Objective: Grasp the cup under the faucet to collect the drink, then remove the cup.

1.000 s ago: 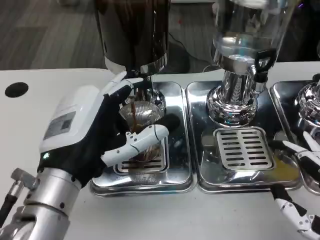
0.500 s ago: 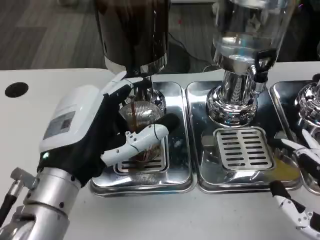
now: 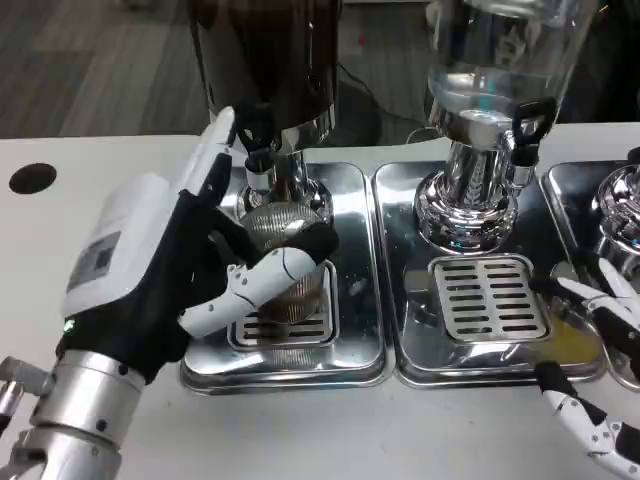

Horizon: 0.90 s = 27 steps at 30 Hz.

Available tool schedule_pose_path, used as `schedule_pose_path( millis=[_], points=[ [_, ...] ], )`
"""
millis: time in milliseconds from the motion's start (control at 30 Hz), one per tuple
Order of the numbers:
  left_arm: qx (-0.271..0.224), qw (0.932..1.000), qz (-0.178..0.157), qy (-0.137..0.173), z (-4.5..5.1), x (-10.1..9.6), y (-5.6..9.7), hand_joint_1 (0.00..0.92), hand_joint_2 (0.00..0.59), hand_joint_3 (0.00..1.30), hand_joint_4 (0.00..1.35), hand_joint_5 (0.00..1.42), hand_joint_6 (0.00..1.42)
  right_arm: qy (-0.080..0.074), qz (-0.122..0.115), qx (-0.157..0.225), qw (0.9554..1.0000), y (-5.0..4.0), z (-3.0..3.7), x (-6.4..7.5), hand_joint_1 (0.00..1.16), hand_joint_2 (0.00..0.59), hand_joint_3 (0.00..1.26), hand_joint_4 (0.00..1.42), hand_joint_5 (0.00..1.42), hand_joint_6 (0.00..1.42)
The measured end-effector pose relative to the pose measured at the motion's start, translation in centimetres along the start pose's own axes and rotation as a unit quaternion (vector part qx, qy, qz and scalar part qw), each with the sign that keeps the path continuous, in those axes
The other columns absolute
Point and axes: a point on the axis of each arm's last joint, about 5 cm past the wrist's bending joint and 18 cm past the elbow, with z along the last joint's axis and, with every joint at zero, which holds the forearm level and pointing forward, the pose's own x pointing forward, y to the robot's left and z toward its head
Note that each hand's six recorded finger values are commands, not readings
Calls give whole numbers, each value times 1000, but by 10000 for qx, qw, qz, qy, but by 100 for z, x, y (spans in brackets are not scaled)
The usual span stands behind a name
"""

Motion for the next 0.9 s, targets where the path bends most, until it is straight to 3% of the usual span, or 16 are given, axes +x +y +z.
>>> schedule_pose_path(
  millis=[200, 367, 567, 700, 900],
  points=[
    [12, 9997, 221, -44, -13, -21, 27, 0, 53, 0, 0, 649, 898, 5, 5, 11, 10000, 3, 0, 14, 572, 394, 227, 0, 0, 0],
    [112, 9997, 206, 24, -22, -58, 21, 0, 47, 27, 0, 418, 845, -8, 12, 20, 10000, 7, 2, 22, 571, 393, 229, 0, 0, 0],
    [634, 9977, 192, 116, -14, -103, 29, 0, 36, 126, 69, 287, 693, -22, 6, 41, 10000, 9, 4, 29, 571, 389, 230, 0, 0, 0],
    [1266, 9913, -69, 352, -4, -166, 73, 0, 28, 167, 53, 136, 456, -33, -9, 92, 10000, 7, 6, 41, 511, 352, 221, 0, 0, 0],
    [1698, 9801, -598, 837, -6, -255, 100, 0, 26, 127, 1, 72, 362, -180, 26, 95, 9998, -13, 36, 86, 434, 319, 160, 0, 0, 0]
  ],
)
